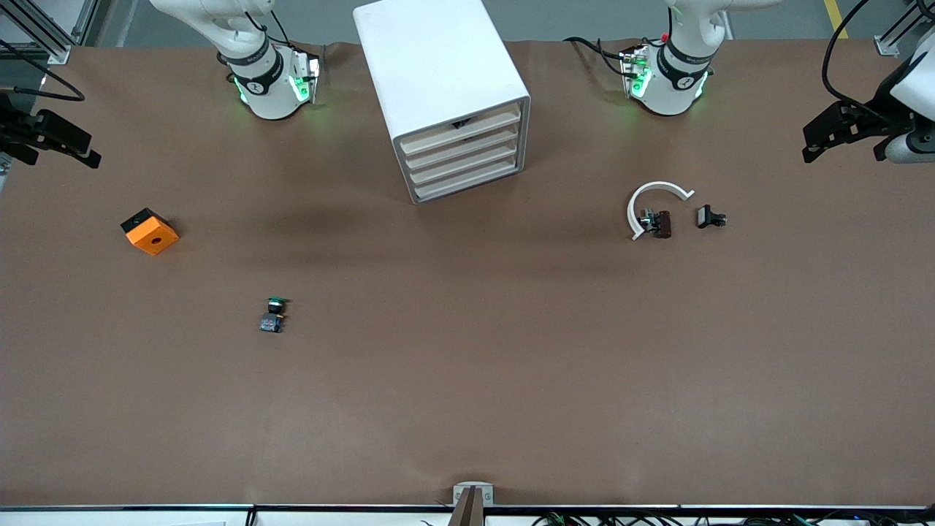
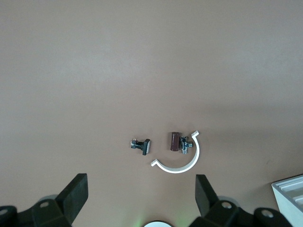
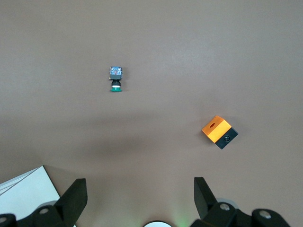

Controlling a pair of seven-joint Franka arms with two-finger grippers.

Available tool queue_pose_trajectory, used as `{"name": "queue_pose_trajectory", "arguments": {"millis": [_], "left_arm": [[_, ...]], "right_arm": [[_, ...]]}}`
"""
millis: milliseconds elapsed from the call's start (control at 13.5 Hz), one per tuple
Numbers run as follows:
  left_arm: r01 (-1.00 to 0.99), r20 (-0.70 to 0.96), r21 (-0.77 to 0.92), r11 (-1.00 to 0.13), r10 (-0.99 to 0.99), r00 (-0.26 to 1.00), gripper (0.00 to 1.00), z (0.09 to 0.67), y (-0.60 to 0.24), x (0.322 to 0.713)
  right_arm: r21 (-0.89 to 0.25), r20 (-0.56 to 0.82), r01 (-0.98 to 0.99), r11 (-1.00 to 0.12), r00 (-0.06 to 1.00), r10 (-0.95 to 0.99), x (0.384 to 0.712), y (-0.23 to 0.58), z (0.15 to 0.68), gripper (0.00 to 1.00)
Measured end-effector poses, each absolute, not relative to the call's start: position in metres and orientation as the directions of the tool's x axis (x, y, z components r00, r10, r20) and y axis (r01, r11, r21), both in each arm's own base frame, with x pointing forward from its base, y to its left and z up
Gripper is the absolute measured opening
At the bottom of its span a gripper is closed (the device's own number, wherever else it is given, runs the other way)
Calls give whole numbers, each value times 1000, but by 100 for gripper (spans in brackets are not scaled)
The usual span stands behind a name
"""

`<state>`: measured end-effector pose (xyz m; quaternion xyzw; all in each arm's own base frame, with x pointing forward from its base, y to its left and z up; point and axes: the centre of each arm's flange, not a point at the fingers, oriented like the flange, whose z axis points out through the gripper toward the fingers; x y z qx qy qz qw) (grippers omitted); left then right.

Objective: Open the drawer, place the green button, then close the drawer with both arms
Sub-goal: 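Move the left gripper toward the front of the white cabinet drawer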

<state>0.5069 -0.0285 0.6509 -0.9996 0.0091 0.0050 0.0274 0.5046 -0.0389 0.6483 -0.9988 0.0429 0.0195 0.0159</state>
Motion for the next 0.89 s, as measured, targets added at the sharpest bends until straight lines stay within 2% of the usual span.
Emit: {"name": "queue_pose_trajectory", "arguments": {"millis": [519,741,889], "left_arm": [[-11,-40,-53,-999,-9,999,100,636,-24,520],[-22,-115,-38,-999,-17,993,100,595,-29,542],[-11,-171,44,-999,-18,985,100,555,-45,562]], "right_arm": [[-31,-39,-86,-996,996,-85,504,-39,649,100],[-31,-40,-86,-996,996,-85,504,-39,649,100],[-31,-40,-86,-996,996,-84,504,-38,649,100]]}}
